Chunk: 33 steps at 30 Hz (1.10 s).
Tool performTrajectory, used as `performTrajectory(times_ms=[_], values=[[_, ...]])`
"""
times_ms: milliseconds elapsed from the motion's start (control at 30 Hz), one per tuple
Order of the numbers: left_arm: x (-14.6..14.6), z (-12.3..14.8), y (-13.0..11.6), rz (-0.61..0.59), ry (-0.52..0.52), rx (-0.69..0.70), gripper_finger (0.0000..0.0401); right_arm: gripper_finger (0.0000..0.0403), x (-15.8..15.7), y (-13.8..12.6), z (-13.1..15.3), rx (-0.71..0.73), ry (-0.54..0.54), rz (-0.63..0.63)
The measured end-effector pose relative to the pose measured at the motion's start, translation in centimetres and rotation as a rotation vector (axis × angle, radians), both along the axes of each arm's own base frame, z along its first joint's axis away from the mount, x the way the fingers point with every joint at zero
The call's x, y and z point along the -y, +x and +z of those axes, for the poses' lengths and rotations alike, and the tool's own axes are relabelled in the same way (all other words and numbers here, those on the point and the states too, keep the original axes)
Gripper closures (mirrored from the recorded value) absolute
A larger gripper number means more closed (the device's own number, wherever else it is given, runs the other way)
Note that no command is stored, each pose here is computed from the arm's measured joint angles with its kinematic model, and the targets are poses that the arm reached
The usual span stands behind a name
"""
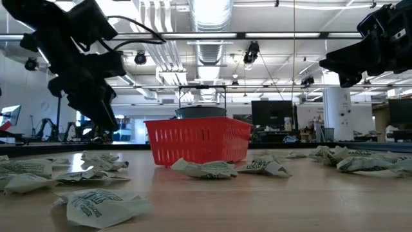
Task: Pick and place items into bin
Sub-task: Put the light green stevia packet into the red bin
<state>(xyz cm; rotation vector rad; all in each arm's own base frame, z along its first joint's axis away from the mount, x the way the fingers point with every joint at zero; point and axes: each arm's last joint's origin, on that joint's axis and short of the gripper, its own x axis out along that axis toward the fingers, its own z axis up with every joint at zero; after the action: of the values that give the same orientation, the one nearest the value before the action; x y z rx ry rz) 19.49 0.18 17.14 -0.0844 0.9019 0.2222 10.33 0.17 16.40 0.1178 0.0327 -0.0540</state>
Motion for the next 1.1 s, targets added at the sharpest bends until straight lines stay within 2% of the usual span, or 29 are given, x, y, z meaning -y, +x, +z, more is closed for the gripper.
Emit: performTrajectory(times_ms=[133, 400, 800, 1100], values=[[0.0, -0.3, 0.7, 0.035, -0.028, -0.045, 0.0264, 0.028, 0.0, 0.0, 0.0, -0.001, 0.0, 0.002], [0.1, -1.4, 0.4, 0.099, -0.073, -0.127, 0.0264, 0.028, 0.0, 0.0, 0.0, -0.001, 0.0, 0.002], [0.5, -1.6, 0.4, 0.109, -0.143, -0.131, 0.0264, 0.028, 0.0, 0.0, 0.0, -0.002, -0.024, 0.0], [0.6, -2.9, 0.6, 0.133, -0.19, -0.173, 0.0264, 0.028, 0.0, 0.0, 0.0, -0.001, -0.018, 0.0]])
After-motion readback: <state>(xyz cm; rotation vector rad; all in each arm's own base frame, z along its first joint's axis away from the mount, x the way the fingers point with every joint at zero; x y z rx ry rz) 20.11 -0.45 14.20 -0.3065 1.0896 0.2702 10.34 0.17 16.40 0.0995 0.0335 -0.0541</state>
